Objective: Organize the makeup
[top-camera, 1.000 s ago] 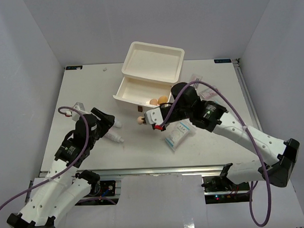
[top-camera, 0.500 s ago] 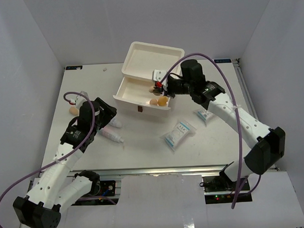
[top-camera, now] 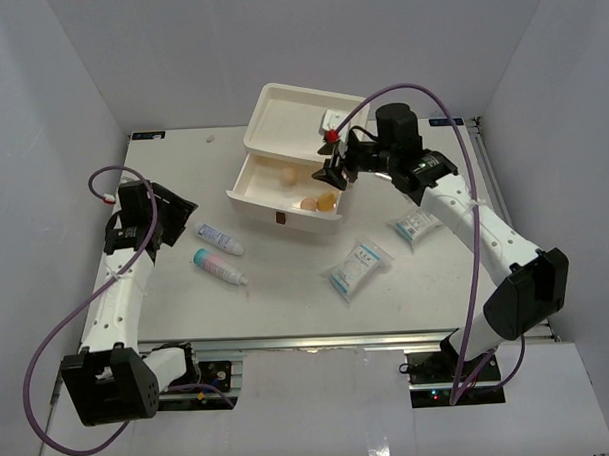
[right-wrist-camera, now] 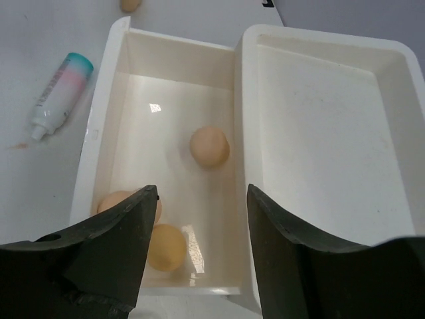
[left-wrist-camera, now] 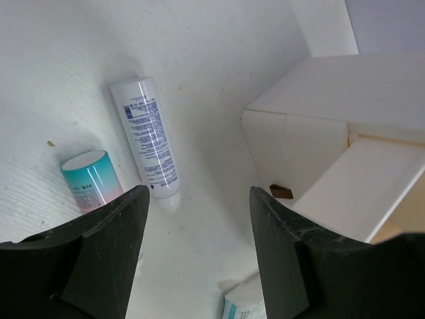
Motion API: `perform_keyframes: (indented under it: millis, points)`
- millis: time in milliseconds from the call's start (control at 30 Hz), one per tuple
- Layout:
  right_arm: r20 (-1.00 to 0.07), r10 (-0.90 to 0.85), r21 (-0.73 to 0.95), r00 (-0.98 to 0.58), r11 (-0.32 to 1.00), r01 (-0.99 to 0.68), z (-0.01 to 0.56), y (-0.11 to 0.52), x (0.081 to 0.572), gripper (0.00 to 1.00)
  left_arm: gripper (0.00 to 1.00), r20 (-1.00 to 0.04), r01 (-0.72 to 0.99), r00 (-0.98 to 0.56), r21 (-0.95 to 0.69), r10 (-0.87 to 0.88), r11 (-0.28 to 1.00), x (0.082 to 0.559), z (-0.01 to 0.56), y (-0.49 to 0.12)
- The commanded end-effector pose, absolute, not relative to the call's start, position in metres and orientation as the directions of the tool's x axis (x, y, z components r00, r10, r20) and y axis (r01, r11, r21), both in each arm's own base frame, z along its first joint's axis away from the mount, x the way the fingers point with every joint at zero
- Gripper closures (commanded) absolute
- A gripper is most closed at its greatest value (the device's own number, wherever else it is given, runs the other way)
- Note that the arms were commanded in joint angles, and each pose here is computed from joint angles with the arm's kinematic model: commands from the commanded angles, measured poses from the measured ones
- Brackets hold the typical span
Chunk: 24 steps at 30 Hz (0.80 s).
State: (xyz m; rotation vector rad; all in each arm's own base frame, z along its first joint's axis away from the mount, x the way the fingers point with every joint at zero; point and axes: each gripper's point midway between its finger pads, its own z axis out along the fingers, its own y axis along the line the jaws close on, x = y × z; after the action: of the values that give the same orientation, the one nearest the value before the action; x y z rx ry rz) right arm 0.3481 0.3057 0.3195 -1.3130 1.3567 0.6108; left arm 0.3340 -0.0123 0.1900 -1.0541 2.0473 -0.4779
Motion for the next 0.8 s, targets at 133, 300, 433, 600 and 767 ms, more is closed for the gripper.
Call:
perform_keyframes:
  millis: [133, 300, 433, 600, 767]
  points:
    - [-0.973, -0.161, -0.208, 0.167, 0.286, -0.935, 0.377, 0.225, 0.318, 0.37, 0.27, -0.477, -0.529, -0.317, -0.629, -0.820, 0.570, 0.369, 0.205, 0.031]
    - [-0.983, -0.164, -0.134, 0.083, 0.331, -0.934, 0.337, 0.184, 0.303, 0.36, 0.26, -0.530, -0.576, -0.302, -0.561, -0.792, 0.595, 0.387, 0.195, 0.066]
    - [-0.984, -0.172, -0.108, 0.044, 0.387, -0.916, 0.320, 0.166, 0.299, 0.36, 0.26, -0.568, -0.612, -0.320, -0.487, -0.758, 0.624, 0.409, 0.184, 0.091]
    - [-0.984, -0.180, -0.090, 0.014, 0.423, -0.902, 0.309, 0.157, 0.298, 0.36, 0.25, -0.595, -0.660, -0.379, -0.363, -0.709, 0.658, 0.427, 0.161, 0.118]
    - [-0.982, -0.189, -0.082, -0.002, 0.439, -0.895, 0.305, 0.153, 0.302, 0.35, 0.25, -0.594, -0.687, -0.438, -0.264, -0.675, 0.677, 0.432, 0.132, 0.140]
